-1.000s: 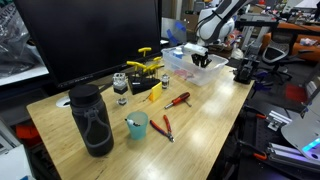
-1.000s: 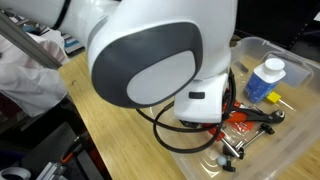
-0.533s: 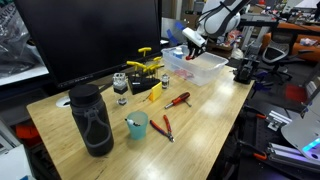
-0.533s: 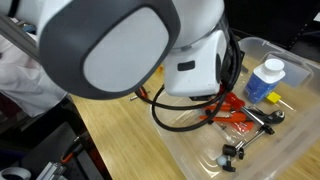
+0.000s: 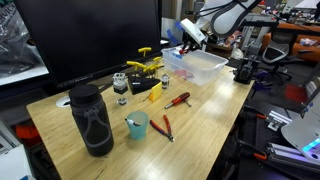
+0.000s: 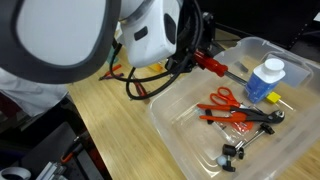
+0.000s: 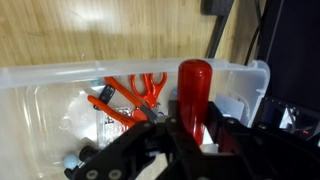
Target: Remove the screwdriver handle from the bowl and put it on the table
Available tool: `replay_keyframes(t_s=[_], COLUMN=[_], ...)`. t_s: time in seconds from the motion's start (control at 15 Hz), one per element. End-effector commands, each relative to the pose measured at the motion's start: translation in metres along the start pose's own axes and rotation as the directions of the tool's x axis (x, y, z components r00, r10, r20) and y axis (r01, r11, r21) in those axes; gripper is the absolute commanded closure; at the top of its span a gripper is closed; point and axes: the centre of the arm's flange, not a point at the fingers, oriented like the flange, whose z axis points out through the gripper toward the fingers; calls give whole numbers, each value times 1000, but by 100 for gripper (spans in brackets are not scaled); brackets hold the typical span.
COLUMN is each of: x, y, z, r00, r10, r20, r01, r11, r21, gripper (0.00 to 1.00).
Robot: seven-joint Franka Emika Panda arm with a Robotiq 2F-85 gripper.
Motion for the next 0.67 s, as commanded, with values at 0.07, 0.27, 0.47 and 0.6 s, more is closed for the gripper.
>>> replay_keyframes(t_s=[0.07,0.27,0.47,0.6], x=[-45,-84,-119,-140], y=[21,30,47,63], z=[-31,-52,-61,-59], r00=[990,964,934,923], r10=[-131,-255,-342,-359], r20=[51,73,106,136], r01=[128,247,331,349], r11=[990,963,937,933], r21=[61,103,109,89], gripper=[93,93,93,93])
